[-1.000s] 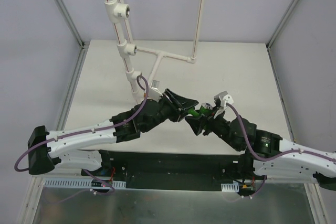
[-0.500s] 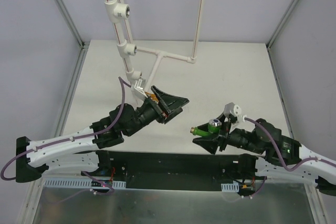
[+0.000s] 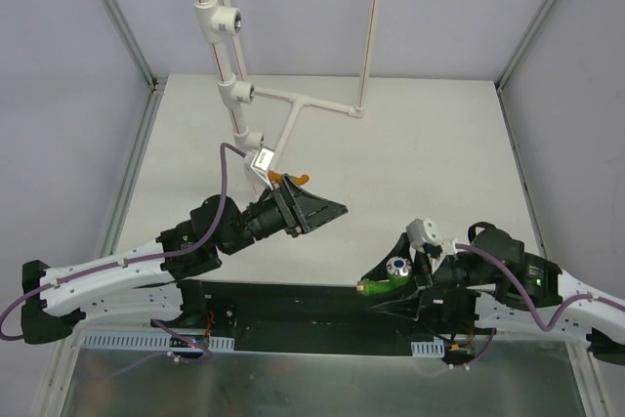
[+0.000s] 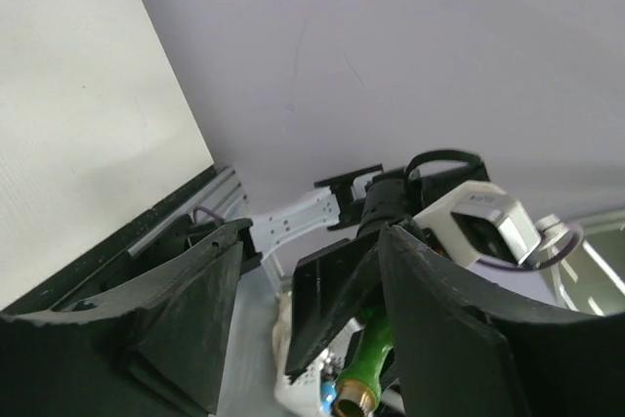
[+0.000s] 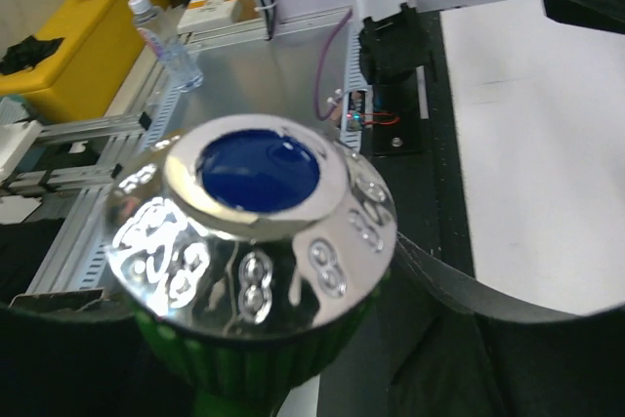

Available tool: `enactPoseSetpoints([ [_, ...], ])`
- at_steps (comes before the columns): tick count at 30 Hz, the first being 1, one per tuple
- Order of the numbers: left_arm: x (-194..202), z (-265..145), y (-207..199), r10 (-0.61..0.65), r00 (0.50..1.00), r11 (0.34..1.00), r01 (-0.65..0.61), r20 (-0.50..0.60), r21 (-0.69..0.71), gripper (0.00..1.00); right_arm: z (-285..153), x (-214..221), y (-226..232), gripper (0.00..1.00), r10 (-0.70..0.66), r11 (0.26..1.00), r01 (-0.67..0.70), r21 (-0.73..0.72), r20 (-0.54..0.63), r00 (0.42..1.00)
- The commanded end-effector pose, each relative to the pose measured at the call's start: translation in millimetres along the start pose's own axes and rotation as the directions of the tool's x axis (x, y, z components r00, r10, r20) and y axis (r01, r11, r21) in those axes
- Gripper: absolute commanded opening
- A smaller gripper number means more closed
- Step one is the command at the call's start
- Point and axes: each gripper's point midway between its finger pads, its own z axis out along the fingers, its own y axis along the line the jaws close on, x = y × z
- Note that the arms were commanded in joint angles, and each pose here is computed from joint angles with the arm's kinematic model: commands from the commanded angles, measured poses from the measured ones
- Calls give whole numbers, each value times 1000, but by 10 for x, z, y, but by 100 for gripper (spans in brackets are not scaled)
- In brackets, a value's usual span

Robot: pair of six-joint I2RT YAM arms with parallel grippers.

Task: Install the water faucets
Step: Pick up the water faucet from the center of the board.

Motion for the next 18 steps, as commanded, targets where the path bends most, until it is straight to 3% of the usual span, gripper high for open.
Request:
enactPoseSetpoints([
  [1, 221, -42, -332, 128, 984, 978, -105, -123, 179, 56, -50, -165, 301, 0, -58, 984, 67, -162, 64, 996],
  [6, 379, -112, -658, 268, 946, 910, -188, -180, 370, 54, 2, -109, 201, 0, -21, 993, 24, -111, 32, 999],
  [12, 383, -174, -826, 377, 913, 850, -275, -153, 450, 43, 81, -99, -229, 0, 42, 991, -46, 127, 36, 998],
  [15, 344, -174, -858, 416, 902, 826, -322, -116, 462, 43, 88, -149, -349, 0, 85, 975, -99, 197, 79, 993],
  [18, 374, -189, -942, 448, 888, 788, -339, -101, 513, 51, 62, -228, -410, 0, 90, 966, -121, 229, 139, 986],
])
